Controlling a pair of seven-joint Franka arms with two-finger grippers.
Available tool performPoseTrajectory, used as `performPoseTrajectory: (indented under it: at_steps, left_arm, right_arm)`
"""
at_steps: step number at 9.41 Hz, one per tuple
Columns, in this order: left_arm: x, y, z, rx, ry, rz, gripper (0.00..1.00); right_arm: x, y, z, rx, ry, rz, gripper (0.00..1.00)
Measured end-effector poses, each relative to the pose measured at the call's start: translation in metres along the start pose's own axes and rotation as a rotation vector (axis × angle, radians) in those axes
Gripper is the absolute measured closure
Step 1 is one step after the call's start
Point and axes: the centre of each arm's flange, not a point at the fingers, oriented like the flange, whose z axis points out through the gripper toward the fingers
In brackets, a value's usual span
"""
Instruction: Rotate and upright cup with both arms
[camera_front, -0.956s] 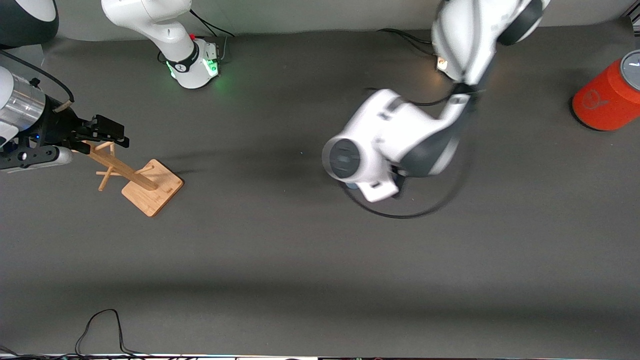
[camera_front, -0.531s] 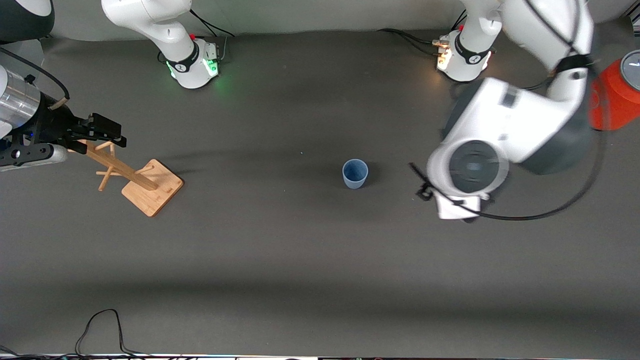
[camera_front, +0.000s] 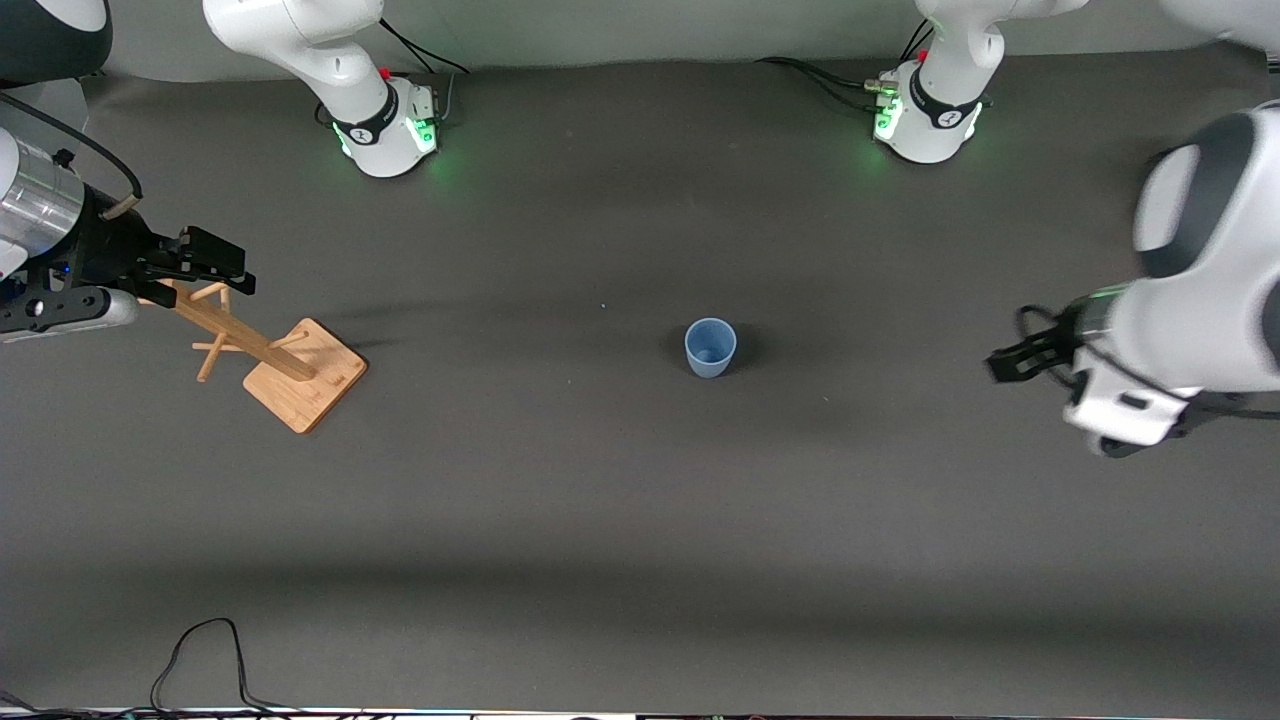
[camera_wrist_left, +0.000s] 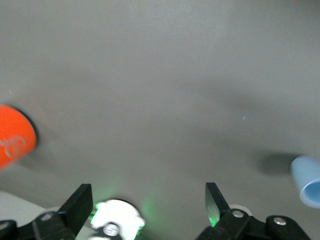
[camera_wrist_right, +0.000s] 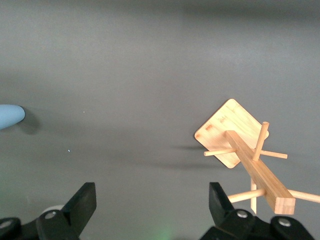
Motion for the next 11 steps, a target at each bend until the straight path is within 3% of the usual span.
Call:
performPoseTrajectory:
  at_steps: [2, 4, 9, 11]
  left_arm:
    - [0.002, -0.036, 0.005, -0.019, 0.112, 0.189, 0.00]
    - [-0.017, -0.052, 0.018, -0.031, 0.212, 0.228, 0.00]
    - [-0.063, -0.064, -0.015, -0.022, 0.300, 0.339, 0.00]
    - [-0.062, -0.074, -0.017, -0.077, 0.308, 0.322, 0.00]
  right_arm:
    - [0.001, 0.000, 0.001, 0.000, -0.002, 0.000, 0.00]
    - [0.001, 0.000, 0.002, -0.001, -0.004, 0.000, 0.00]
    - [0.001, 0.000, 0.002, -0.001, -0.006, 0.000, 0.00]
    - [0.002, 0.000, 0.002, -0.001, -0.006, 0.001, 0.00]
